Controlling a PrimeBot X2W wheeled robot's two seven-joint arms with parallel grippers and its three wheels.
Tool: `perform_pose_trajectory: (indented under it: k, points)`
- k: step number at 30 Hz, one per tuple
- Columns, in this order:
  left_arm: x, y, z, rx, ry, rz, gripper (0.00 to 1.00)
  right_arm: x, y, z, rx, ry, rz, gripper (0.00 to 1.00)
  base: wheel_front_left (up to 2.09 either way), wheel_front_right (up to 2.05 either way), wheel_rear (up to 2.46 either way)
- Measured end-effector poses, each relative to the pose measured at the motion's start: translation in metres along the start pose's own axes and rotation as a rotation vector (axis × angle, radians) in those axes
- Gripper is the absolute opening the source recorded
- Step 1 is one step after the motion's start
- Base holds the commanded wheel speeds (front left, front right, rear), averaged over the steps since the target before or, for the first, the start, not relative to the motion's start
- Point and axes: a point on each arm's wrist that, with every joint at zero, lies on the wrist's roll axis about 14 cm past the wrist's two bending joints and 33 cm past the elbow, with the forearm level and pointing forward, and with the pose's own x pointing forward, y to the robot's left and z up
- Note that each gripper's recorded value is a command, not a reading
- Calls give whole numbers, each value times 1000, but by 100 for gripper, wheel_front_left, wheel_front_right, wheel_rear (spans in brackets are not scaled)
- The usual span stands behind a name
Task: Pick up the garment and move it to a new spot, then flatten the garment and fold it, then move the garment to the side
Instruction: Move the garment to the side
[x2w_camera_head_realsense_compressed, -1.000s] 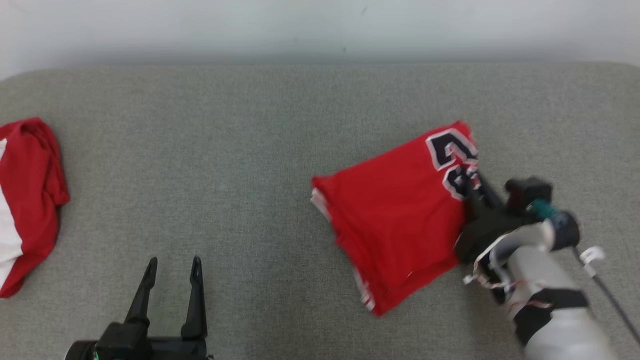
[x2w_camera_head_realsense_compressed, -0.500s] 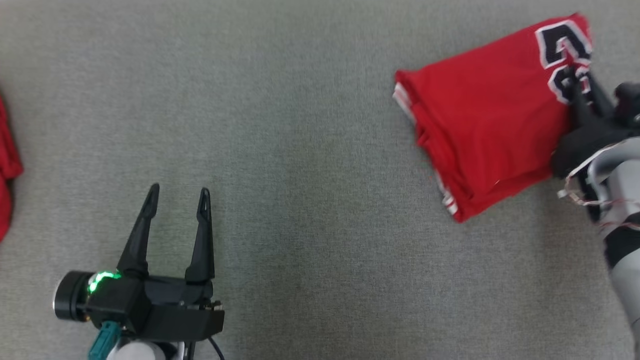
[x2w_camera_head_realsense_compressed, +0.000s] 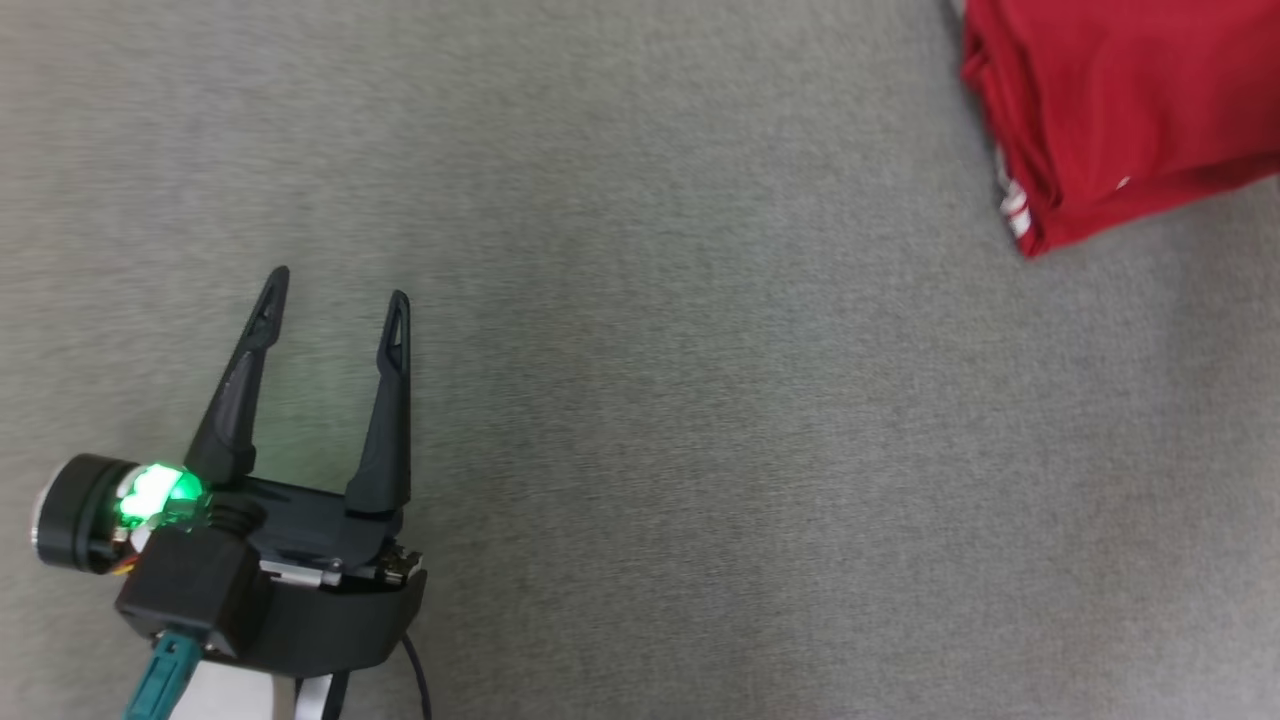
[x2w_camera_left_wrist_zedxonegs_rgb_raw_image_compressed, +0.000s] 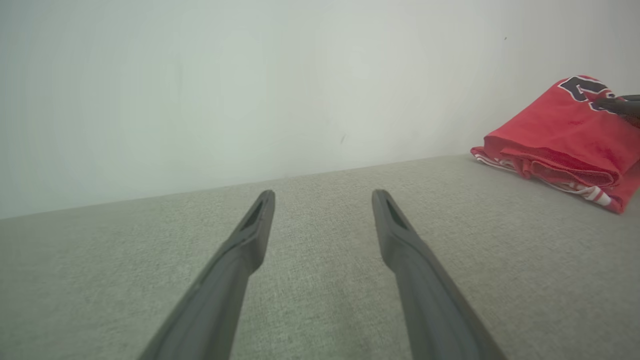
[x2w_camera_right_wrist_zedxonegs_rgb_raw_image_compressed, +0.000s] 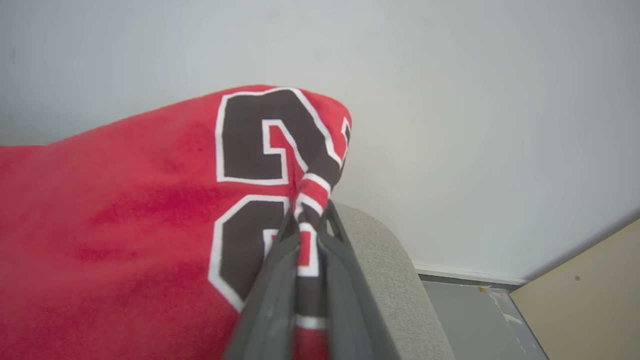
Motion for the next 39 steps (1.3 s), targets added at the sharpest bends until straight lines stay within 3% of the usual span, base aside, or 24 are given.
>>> perform_pose_trajectory:
  k: [16,25,26,27,28,29,39]
  points:
    - [22,-10,-36,-16,6,-82,100,6,-58,-20,-137,86,-111,0,0,0,0]
    - [24,-13,-38,-23,-1,-89,100,6,-65,-24,-166,107,-125,0,0,0,0]
    - [25,-12,-38,-24,-2,-88,100,7,-65,-24,-169,108,-124,7,0,0,0]
    - [25,-12,-38,-24,-2,-87,100,7,-64,-24,-171,109,-124,46,0,0,0]
    - [25,-12,-38,-24,-2,-86,100,7,-64,-24,-174,107,-123,77,0,0,0]
    - [25,-12,-38,-24,-2,-85,100,7,-63,-23,-176,108,-123,100,0,0,0]
    - [23,-10,-32,-25,-3,-63,100,3,-59,-11,-174,65,-126,100,0,0,0]
